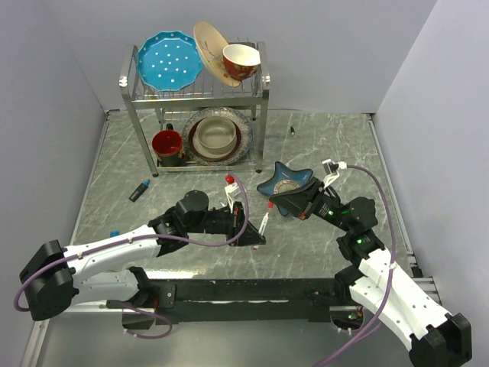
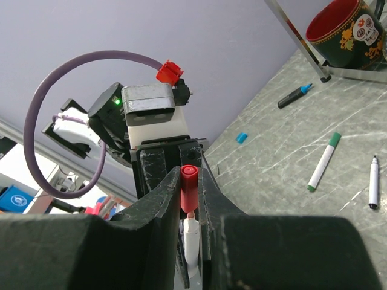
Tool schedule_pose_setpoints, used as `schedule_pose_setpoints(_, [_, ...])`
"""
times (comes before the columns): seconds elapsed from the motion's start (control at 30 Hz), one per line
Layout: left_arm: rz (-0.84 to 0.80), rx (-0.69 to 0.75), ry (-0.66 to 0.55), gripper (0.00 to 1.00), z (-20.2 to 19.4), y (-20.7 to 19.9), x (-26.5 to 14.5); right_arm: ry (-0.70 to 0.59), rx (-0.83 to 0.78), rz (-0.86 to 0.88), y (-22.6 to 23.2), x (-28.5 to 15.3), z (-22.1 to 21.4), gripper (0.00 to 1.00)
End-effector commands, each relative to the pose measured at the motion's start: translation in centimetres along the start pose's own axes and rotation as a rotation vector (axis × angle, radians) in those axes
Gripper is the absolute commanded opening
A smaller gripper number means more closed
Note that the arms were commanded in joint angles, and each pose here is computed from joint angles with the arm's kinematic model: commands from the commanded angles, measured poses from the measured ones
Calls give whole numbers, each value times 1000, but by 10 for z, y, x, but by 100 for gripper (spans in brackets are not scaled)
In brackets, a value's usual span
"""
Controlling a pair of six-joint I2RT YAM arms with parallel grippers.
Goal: Insert the pens into the pen caps
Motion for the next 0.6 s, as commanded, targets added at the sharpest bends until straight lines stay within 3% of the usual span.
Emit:
schedule_pose_setpoints(0.0, [-39,69,-52,1,20,-18,3,-43,-45,47,12,3,12,0])
schedule_pose_setpoints(0.57, [5,94,-120,1,46,-16,4,-27,4,36,1,-7,-10,0])
Point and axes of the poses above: each gripper's point midway between its finger pads, its own x axis out along the fingers, its own y axis along the line the jaws close on, z = x × y, the point moved 3 cm from there along -x, back along the fingers, and after that the axes turned 10 degrees about -x, right-handed, at the moved point
